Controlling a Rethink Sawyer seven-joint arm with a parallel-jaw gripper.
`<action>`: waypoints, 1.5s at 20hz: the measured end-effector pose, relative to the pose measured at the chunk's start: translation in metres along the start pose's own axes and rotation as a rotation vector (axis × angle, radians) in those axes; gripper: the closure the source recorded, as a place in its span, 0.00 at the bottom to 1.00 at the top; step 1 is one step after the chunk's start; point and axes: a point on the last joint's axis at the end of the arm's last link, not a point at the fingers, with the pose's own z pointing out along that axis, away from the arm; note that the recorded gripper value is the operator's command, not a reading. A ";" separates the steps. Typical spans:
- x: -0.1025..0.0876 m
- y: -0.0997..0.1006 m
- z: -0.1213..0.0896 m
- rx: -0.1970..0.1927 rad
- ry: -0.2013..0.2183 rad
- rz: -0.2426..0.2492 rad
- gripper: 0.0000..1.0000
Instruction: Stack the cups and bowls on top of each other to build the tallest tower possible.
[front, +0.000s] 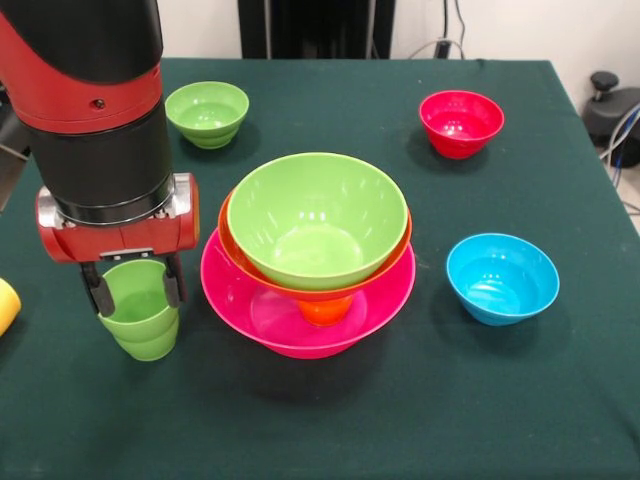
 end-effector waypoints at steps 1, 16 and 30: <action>0.000 0.000 0.000 0.000 0.000 0.000 0.00; -0.003 -0.007 -0.006 0.009 -0.013 0.007 0.00; 0.001 -0.015 -0.006 0.031 -0.010 0.011 0.00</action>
